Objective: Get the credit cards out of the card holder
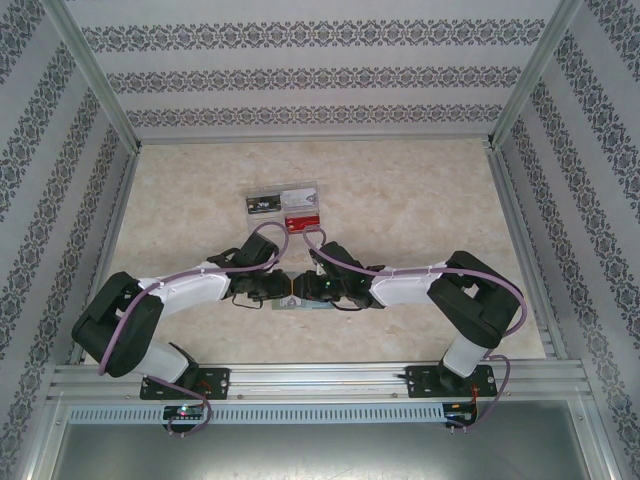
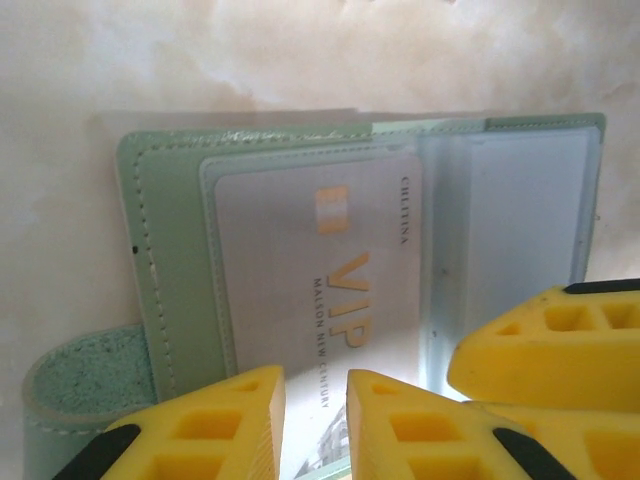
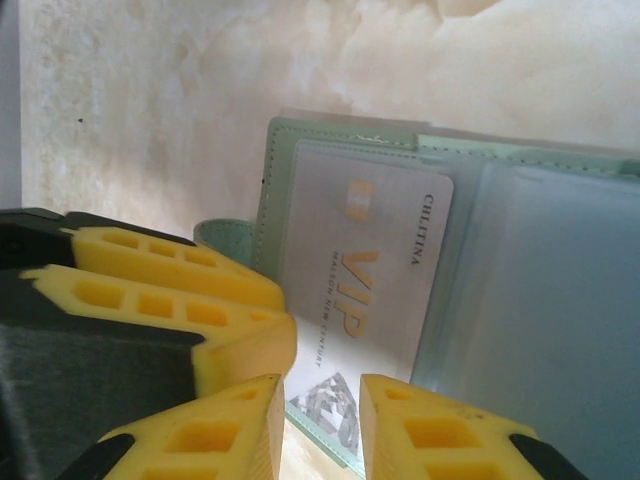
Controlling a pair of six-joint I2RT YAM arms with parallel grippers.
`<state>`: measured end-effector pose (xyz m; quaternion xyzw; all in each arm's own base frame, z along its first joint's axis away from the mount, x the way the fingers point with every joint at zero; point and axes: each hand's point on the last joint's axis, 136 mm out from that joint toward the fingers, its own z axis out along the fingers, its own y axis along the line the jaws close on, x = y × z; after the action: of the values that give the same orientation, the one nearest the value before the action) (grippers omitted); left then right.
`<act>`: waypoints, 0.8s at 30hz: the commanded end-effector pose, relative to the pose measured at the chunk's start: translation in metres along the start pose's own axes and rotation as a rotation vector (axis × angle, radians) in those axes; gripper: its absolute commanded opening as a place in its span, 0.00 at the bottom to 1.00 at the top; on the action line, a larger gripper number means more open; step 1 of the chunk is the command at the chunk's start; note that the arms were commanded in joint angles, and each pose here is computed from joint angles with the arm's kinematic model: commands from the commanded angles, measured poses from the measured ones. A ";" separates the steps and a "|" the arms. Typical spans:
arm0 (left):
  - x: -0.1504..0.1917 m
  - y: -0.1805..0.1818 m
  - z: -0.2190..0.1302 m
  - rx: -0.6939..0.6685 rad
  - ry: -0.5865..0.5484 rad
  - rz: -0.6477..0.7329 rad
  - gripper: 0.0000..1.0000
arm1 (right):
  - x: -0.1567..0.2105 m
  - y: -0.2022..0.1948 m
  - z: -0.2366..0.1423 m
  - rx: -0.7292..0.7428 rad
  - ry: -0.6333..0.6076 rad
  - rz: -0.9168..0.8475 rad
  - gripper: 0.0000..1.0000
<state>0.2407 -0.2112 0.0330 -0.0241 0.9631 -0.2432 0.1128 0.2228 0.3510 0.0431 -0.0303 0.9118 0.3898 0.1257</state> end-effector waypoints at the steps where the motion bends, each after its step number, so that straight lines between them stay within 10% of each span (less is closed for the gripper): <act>1: -0.006 0.004 -0.006 -0.026 -0.013 0.010 0.24 | 0.000 0.000 0.001 0.027 -0.007 -0.009 0.28; 24: 0.012 0.019 0.012 -0.031 0.039 -0.035 0.18 | 0.007 -0.024 0.012 0.081 0.034 0.045 0.19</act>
<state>0.2392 -0.2062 0.0228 -0.0286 0.9653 -0.2370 0.1059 0.2224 0.3439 0.0249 -0.0191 0.9248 0.3620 0.1153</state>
